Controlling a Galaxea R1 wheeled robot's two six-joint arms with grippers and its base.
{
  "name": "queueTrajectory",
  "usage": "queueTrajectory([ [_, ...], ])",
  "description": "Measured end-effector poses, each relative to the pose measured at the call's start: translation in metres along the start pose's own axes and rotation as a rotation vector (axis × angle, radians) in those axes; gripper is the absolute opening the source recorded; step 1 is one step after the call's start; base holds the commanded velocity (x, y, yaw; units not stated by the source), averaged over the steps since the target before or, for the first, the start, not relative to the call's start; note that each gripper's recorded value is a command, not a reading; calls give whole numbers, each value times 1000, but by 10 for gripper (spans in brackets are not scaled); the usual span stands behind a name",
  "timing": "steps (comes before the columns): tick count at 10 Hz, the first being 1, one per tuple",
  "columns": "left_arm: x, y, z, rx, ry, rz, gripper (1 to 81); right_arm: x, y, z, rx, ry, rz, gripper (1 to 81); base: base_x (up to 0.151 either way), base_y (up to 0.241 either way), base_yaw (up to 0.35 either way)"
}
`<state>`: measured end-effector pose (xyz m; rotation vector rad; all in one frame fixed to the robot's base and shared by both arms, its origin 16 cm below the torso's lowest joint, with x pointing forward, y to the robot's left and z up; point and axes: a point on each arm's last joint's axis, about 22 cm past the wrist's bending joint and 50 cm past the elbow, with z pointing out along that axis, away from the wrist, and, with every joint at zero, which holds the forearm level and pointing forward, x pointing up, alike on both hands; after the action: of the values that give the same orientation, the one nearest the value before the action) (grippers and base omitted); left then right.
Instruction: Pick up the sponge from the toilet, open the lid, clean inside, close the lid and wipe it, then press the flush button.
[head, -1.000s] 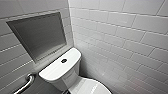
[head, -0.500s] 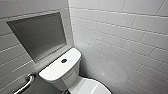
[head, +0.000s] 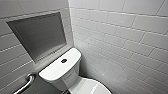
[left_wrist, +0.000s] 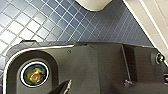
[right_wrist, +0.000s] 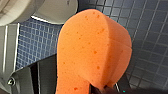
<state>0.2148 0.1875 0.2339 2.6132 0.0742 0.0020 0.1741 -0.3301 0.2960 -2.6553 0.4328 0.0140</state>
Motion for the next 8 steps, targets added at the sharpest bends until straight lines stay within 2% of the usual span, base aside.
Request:
queueTrajectory([
  [1, 9, 7, -5, -26, 9, -1, 811, -10, 3, 0, -2, -13, -20, 10, 0, 0, 0],
  [3, 29, 13, -20, -61, 30, 1, 811, -21, -11, 9, 27, -21, -54, 10, 0, 0, 0],
  [6, 63, 21, -34, -95, 70, 2, 811, -64, -29, 15, 62, -56, -38, 10, -22, 0, 0],
  [8, 82, 34, -36, -123, 99, 9, 811, -60, -40, 21, 82, -34, -37, 10, -71, 0, 0],
])
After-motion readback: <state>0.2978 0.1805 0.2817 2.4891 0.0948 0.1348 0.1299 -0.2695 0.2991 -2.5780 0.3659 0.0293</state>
